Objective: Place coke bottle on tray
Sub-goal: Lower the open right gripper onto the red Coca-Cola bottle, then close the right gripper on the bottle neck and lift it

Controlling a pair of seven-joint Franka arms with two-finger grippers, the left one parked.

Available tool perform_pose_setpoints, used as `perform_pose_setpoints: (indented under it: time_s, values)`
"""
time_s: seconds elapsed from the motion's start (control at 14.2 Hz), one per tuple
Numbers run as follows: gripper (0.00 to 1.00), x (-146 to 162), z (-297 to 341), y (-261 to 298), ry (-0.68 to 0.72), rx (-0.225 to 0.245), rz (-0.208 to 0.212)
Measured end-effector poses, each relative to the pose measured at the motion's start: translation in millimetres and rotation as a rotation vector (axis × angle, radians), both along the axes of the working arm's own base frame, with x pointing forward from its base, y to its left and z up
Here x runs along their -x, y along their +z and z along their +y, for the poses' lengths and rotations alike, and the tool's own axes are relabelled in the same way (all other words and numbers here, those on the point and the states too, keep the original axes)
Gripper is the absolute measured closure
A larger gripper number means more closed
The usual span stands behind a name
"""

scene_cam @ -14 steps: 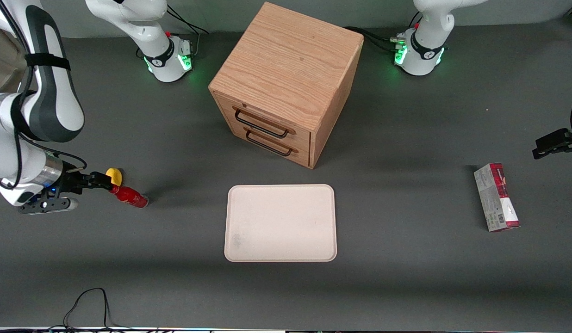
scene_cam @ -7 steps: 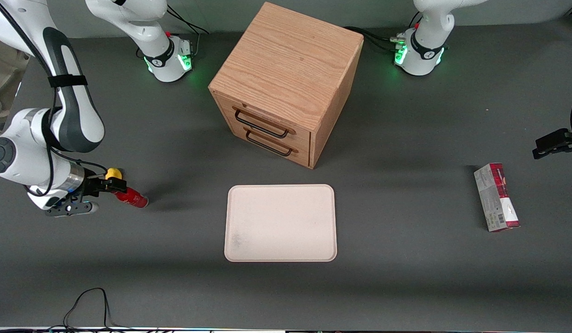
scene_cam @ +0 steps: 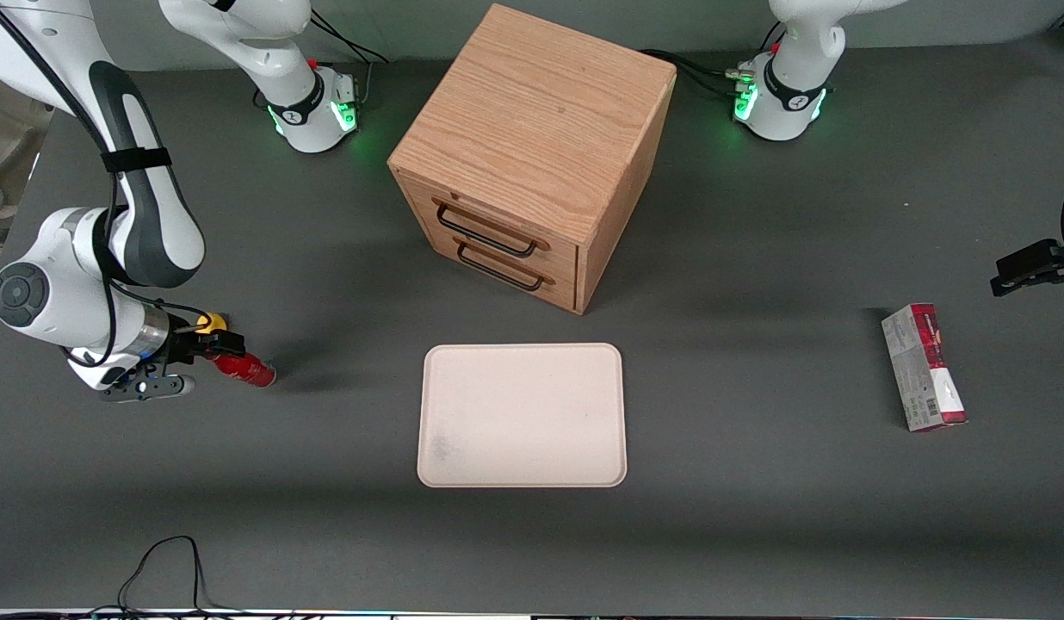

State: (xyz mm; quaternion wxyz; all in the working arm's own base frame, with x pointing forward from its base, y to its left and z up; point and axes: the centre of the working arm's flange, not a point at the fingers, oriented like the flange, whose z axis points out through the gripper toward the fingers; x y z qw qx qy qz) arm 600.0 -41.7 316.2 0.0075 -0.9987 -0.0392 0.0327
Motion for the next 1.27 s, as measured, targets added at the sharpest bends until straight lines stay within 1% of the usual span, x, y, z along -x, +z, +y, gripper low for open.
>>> perform_pose_setpoints:
  time_s: [0.07, 0.14, 0.21, 0.28, 0.35, 0.49, 0.57, 0.64, 0.99, 1.13, 1.27]
  values:
    - [0.05, 0, 0, 0, 0.001, 0.0, 0.0]
    - [0.12, 0, 0, 0, 0.001, 0.0, -0.001]
    - [0.26, 0, 0, 0, 0.001, 0.0, -0.001]
    - [0.27, 0, 0, 0, 0.002, 0.0, -0.002]
    - [0.3, -1, 1, 1, 0.002, 0.0, -0.003]
    - [0.52, -1, 1, 1, 0.003, 0.0, -0.003]
    - [0.66, -1, 1, 1, 0.004, 0.001, -0.004]
    - [0.69, -1, 1, 2, 0.005, 0.001, -0.006]
    - [0.69, -6, 4, 11, 0.011, 0.002, -0.011]
    - [0.69, -15, 4, 36, 0.012, 0.001, 0.002]
    - [0.69, -25, 3, 76, 0.013, 0.0, 0.005]
